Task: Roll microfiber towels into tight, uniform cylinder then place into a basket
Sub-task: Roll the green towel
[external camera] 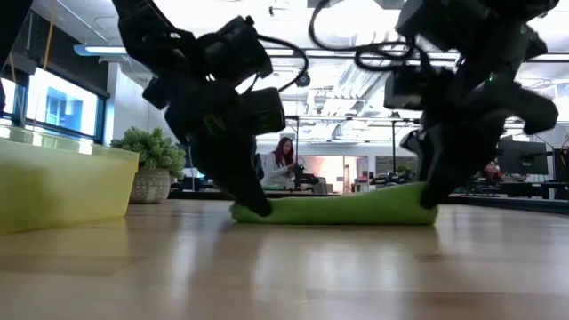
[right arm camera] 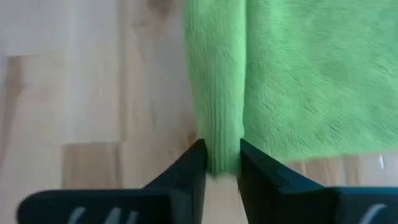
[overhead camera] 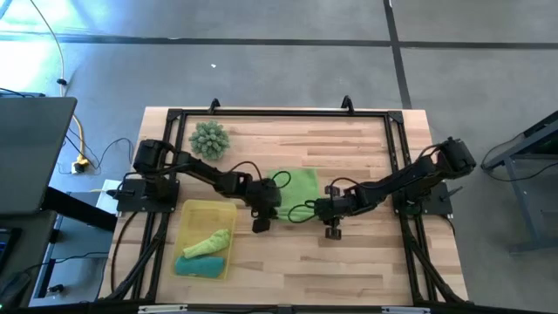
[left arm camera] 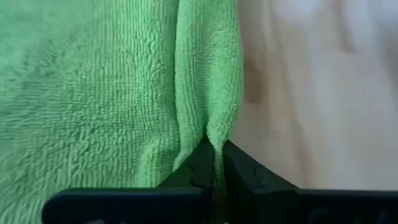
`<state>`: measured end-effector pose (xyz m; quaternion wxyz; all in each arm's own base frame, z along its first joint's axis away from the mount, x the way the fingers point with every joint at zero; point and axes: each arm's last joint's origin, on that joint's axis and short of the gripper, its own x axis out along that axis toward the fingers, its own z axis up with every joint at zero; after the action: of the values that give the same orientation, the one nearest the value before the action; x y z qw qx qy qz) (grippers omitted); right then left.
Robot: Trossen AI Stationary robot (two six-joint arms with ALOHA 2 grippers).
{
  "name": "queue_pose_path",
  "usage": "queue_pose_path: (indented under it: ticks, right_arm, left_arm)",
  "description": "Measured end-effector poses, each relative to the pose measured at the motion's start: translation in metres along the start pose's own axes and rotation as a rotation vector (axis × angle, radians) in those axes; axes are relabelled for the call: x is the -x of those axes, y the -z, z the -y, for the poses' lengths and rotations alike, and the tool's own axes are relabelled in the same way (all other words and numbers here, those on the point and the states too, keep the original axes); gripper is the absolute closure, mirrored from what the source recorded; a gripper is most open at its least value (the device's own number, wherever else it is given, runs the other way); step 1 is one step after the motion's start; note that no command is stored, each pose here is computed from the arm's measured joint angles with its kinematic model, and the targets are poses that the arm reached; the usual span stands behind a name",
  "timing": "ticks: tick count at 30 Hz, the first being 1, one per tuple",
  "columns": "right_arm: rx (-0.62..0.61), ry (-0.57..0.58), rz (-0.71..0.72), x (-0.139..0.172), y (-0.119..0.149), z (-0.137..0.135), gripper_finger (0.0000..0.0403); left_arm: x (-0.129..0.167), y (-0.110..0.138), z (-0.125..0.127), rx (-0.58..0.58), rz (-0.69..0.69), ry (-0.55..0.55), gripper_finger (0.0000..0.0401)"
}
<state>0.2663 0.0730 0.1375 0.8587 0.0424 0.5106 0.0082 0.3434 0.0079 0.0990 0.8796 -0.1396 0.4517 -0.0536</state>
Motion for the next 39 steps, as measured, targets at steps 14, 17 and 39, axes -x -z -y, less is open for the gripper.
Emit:
queue_pose_path:
  ticks: [14,17,39]
  right_arm:
    - [0.252,-0.091,0.222,0.049,-0.012,-0.021,0.0300]
    - [0.354,0.002,0.239,0.041,-0.009,-0.031,0.0299]
    - [0.166,0.064,0.070,-0.032,0.006,-0.028,0.0246]
  left_arm:
    - [0.001,0.002,-0.009,0.271,-0.069,0.205,0.0396]
    - [-0.002,0.004,-0.010,0.276,-0.074,0.201,0.0396]
    - [-0.001,0.001,-0.010,0.318,-0.050,0.217,0.0395]
